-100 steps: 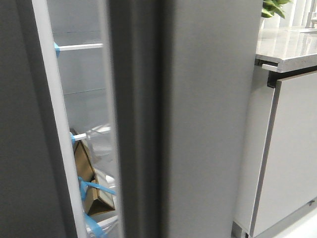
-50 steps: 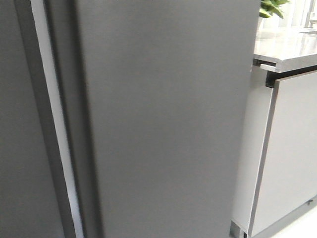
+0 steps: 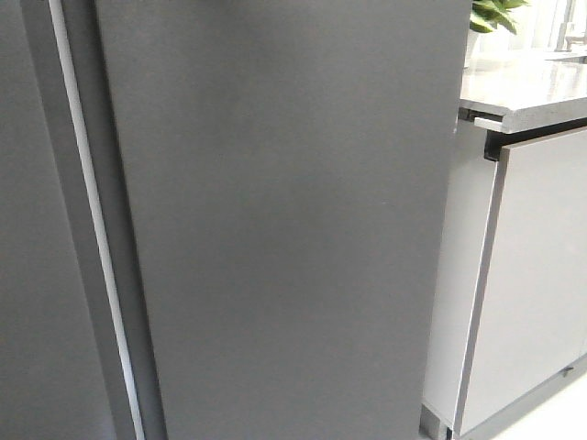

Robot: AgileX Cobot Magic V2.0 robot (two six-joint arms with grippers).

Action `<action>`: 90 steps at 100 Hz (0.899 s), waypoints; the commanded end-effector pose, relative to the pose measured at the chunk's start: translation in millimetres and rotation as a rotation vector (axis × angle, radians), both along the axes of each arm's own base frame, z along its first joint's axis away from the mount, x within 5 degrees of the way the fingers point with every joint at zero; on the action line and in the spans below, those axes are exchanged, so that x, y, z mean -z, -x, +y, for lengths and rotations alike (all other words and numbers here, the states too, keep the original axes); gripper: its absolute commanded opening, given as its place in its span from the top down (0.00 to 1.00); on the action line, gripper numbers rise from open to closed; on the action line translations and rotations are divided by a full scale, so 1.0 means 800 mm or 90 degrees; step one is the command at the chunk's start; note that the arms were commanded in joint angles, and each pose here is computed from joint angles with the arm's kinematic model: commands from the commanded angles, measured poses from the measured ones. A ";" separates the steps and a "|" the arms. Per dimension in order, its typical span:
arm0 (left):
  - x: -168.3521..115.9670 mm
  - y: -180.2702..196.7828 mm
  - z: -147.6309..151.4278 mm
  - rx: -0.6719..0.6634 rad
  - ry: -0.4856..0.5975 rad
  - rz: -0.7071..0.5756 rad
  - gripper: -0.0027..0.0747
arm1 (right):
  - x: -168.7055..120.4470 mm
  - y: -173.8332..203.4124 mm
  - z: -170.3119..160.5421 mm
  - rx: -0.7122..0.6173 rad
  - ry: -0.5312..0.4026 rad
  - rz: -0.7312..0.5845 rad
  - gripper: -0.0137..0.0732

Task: Close fridge door

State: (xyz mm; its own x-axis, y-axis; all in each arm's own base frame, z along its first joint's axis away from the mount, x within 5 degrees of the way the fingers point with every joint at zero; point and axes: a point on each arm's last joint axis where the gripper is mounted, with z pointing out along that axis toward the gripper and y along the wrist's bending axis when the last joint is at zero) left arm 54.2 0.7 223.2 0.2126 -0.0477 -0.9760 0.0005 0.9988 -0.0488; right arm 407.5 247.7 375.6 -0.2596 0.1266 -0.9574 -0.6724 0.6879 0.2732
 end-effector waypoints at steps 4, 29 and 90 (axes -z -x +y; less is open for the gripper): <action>0.006 0.001 0.000 -0.001 0.004 -0.031 0.99 | -0.036 0.007 -0.015 0.002 -0.023 -0.023 0.90; 0.006 0.001 0.000 -0.001 0.004 -0.031 0.99 | -0.027 0.016 -0.064 0.023 0.109 0.137 0.90; 0.006 0.001 0.000 -0.001 0.004 -0.031 0.99 | -0.117 0.200 -0.198 0.231 0.193 0.028 0.90</action>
